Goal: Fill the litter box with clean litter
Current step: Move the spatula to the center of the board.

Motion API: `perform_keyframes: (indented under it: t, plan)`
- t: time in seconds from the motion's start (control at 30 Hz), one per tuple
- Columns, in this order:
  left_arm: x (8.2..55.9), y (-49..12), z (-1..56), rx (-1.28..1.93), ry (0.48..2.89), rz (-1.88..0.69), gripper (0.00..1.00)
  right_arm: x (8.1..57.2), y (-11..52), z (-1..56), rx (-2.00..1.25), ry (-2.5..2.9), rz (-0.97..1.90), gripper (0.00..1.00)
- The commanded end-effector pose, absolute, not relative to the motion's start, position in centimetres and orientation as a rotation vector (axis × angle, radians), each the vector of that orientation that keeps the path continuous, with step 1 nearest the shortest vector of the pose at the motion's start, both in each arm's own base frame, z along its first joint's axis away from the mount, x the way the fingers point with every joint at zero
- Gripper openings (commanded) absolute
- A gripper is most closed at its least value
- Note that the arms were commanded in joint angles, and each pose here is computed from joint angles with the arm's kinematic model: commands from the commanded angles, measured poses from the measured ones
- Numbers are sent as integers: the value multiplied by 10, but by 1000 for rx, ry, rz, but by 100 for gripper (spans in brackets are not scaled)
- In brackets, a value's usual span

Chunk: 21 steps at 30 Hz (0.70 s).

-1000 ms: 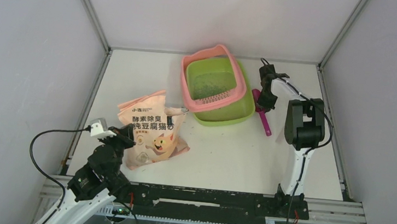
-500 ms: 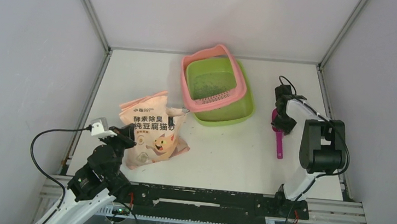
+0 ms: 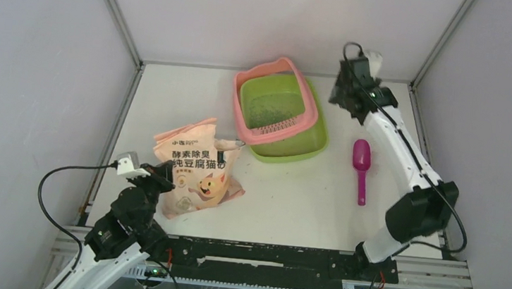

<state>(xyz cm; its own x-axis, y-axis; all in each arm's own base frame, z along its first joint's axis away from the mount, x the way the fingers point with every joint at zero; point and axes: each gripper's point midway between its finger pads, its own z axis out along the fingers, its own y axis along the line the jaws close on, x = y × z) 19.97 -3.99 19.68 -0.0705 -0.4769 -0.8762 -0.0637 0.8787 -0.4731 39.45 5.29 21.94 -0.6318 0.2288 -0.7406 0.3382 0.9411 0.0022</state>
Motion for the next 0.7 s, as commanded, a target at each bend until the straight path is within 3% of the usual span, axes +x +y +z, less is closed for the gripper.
perform_keyframes:
  t: [0.0, 0.4, 0.67]
  plan:
    - [170, -18, 268, -528, 1347, -587, 0, 440, 100, 256, 99, 2238, -276, 72]
    - [163, -22, 271, -481, 1364, -624, 0, 510, 192, 227, -126, 2188, -322, 74]
    - [158, -17, 277, -478, 1354, -620, 0, 524, 186, 208, -104, 2197, -482, 77]
